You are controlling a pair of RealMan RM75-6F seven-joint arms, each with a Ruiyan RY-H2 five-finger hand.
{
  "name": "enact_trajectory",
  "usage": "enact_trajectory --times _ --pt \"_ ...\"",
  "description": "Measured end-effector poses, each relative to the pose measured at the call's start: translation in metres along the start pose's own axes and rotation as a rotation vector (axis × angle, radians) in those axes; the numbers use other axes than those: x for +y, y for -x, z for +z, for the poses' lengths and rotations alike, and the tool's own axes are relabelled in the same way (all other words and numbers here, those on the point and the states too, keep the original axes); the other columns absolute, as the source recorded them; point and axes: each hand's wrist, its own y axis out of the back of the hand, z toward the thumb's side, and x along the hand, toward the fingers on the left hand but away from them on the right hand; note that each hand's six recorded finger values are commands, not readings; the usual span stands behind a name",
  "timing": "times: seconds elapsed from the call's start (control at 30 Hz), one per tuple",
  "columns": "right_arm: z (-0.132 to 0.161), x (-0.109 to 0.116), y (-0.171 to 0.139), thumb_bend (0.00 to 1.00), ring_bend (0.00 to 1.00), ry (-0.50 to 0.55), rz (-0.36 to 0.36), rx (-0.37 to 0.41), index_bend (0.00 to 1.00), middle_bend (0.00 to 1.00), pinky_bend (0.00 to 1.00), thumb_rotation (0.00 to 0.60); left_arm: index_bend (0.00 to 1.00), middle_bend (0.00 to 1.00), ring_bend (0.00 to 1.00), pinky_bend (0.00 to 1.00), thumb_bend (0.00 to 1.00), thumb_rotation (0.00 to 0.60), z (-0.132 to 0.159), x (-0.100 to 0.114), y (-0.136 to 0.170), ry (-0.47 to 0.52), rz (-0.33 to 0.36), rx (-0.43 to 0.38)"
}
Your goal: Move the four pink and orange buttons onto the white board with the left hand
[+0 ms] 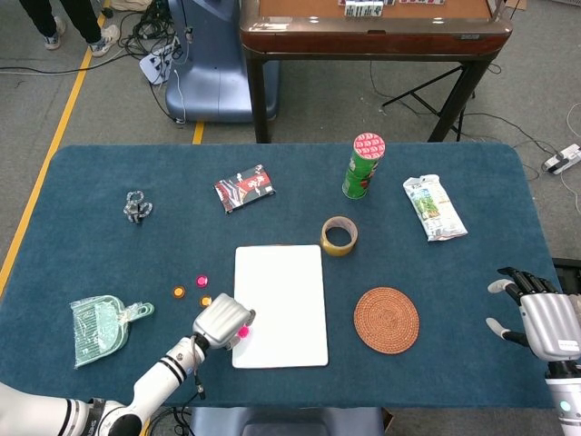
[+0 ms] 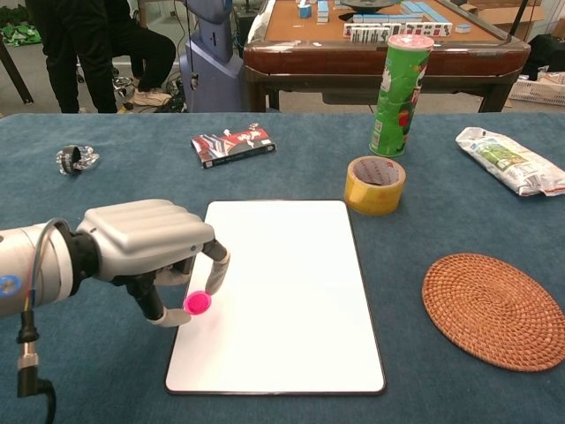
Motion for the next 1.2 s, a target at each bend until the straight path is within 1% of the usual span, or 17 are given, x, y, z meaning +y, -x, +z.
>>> enact_trajectory --times 0.1,0.13,0.2,0.33,0.47,0.77,0.9,1.07,1.2 --pt "0.000 0.000 0.000 0.01 0.24 0.001 -0.001 -0.001 0.40 0.26 0.32 0.600 0.43 1.00 1.00 1.00 0.34 0.600 -0.001 -0.003 -0.002 -0.007 -0.009 0.007" --pt "0.000 0.000 0.000 0.01 0.24 0.001 -0.001 -0.002 0.40 0.26 0.32 0.600 0.41 1.00 1.00 1.00 0.32 0.600 -0.001 -0.003 -0.002 -0.011 -0.009 0.010" --pt "0.000 0.000 0.001 0.01 0.24 -0.001 0.001 -0.002 0.40 0.26 0.32 0.600 0.37 1.00 1.00 1.00 0.25 0.600 -0.003 -0.004 -0.002 -0.017 -0.010 0.017" --pt "0.000 -0.001 0.001 0.01 0.24 -0.001 0.003 -0.001 0.40 0.26 0.32 0.600 0.35 1.00 1.00 1.00 0.23 0.600 -0.008 -0.004 -0.002 -0.017 -0.009 0.030" --pt "0.000 -0.002 0.001 0.01 0.24 -0.003 0.005 -0.002 0.40 0.26 0.32 0.600 0.37 1.00 1.00 1.00 0.23 0.600 -0.018 -0.002 -0.002 -0.020 0.002 0.054" --pt "0.000 -0.004 0.002 0.01 0.24 -0.007 0.013 -0.003 0.40 0.26 0.32 0.600 0.44 1.00 1.00 1.00 0.23 0.600 -0.058 0.005 -0.013 -0.033 0.037 0.141" --pt "0.000 -0.004 0.002 0.01 0.24 -0.008 0.013 -0.004 0.40 0.26 0.32 0.600 0.46 1.00 1.00 1.00 0.23 0.600 -0.073 0.010 -0.019 -0.013 0.054 0.179" --pt "0.000 -0.004 0.002 0.01 0.24 -0.008 0.013 -0.004 0.40 0.26 0.32 0.600 0.52 1.00 1.00 1.00 0.23 0.600 -0.085 0.011 -0.025 -0.019 0.054 0.210" --pt "0.000 -0.004 0.002 0.01 0.24 -0.007 0.013 -0.004 0.40 0.26 0.32 0.600 0.54 1.00 1.00 1.00 0.23 0.600 -0.092 0.009 -0.032 -0.033 0.052 0.234"
